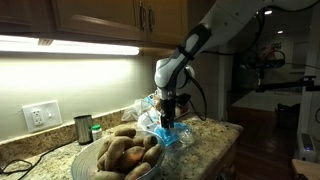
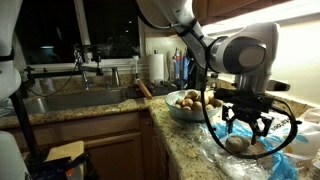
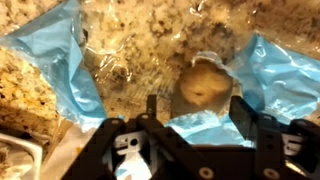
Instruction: Pick the potato from the plastic bag and put it in the glass bowl
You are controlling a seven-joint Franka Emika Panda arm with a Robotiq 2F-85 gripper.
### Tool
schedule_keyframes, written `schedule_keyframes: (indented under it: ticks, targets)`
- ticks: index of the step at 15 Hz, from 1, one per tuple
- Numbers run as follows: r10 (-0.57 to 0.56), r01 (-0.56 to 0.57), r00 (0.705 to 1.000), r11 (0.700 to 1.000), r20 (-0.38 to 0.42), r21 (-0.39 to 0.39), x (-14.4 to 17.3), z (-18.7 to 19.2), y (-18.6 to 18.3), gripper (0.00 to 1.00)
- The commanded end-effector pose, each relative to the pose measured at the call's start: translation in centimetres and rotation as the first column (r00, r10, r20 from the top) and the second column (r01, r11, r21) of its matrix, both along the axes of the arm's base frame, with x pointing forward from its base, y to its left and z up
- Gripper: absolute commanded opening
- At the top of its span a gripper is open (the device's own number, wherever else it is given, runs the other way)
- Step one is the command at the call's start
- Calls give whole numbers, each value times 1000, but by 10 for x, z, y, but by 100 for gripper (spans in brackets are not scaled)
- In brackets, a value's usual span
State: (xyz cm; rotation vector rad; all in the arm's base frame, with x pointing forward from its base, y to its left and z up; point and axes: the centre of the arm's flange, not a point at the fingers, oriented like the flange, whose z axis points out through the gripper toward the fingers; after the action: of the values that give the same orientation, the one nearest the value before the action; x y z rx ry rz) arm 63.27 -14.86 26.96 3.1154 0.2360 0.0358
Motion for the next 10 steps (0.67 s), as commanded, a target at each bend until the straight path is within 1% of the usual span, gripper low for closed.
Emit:
schedule_keyframes:
  ticks: [1,6,10]
  targets:
    - [5,-4,1000,1000,-22,25,2,-4,-6,100]
    - [6,-5,999,1000,-36,26,2,-12,-6,100]
    - [-5,6,999,1000,-39,13,2,-13,-15,100]
